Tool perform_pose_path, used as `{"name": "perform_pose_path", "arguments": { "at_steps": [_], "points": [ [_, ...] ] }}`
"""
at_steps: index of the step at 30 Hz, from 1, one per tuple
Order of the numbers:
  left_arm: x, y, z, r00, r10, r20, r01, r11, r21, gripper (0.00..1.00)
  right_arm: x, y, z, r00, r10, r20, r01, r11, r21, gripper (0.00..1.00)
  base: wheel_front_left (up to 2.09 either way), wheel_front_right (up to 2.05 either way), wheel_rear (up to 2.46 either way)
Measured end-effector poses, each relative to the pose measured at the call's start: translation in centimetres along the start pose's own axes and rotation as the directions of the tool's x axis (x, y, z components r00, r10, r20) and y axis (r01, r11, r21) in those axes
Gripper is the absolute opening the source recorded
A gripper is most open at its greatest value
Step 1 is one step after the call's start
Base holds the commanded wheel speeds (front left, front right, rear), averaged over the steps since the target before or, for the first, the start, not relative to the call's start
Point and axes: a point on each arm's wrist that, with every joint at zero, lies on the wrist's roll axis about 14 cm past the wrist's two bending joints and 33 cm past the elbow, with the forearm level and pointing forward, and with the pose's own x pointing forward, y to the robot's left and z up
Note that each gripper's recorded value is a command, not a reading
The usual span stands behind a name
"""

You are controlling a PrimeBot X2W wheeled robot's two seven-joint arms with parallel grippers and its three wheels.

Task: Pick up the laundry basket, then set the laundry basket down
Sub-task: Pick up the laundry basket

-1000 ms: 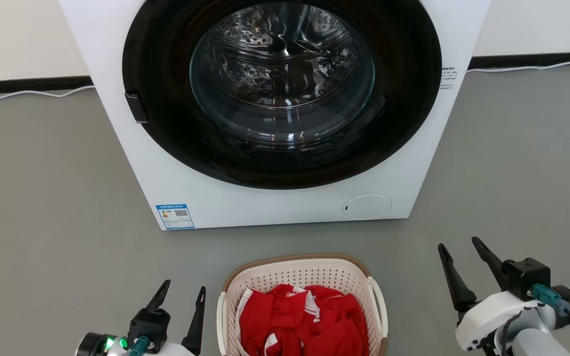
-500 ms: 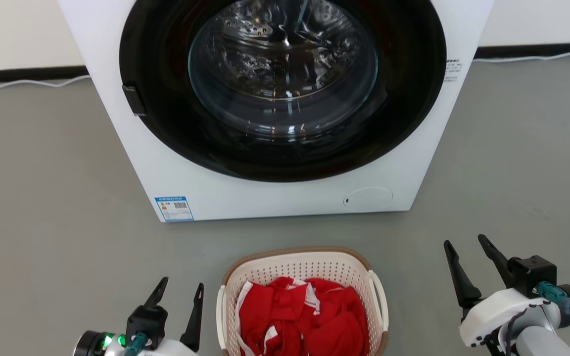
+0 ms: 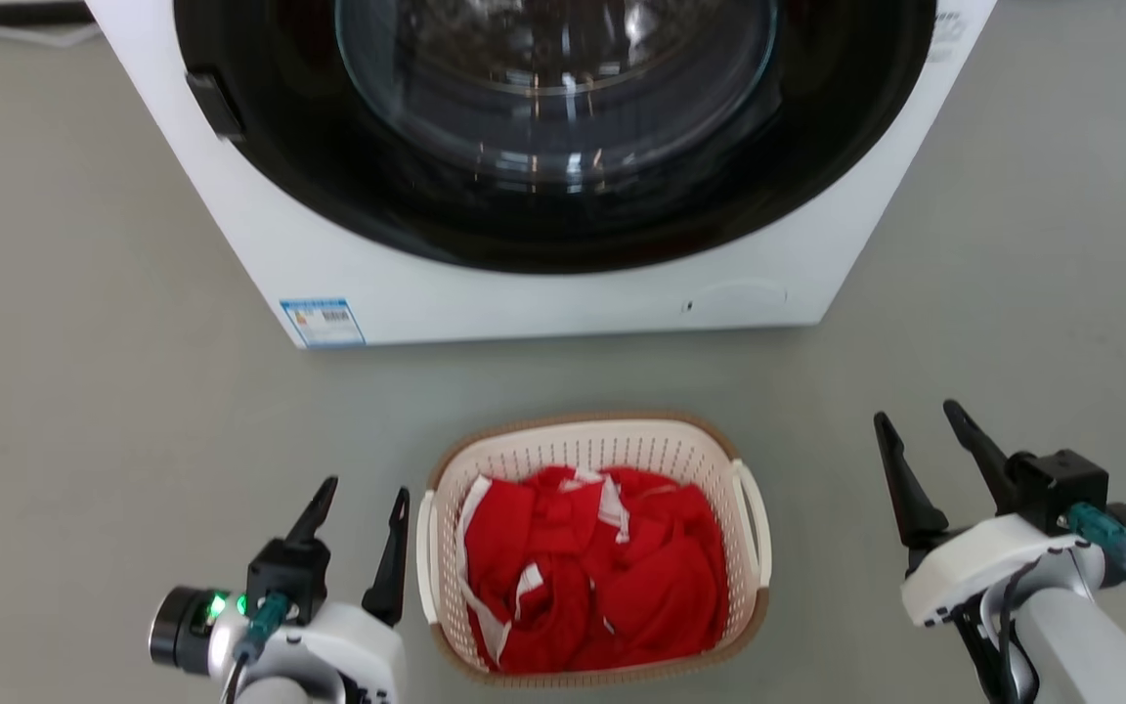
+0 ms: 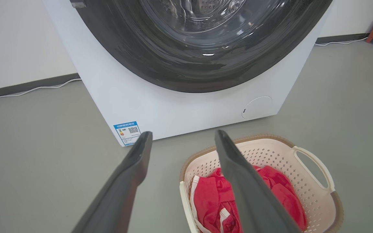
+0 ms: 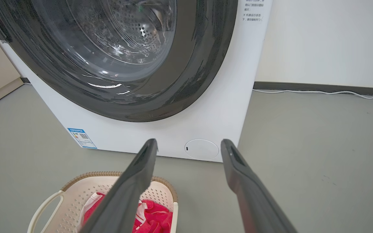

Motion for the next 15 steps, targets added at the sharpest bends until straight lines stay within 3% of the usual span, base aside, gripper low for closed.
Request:
{"name": "perform_pose_path", "arguments": {
  "at_steps": [15],
  "points": [
    [5.3, 0.3, -3.0, 0.998, -0.02, -0.057, 0.015, 0.996, -0.085, 1.0, 5.1, -0.7, -4.4, 0.996, 0.015, -0.087, -0.012, 0.999, 0.031, 1.0, 0.0, 0.0, 0.0]
  ]
}}
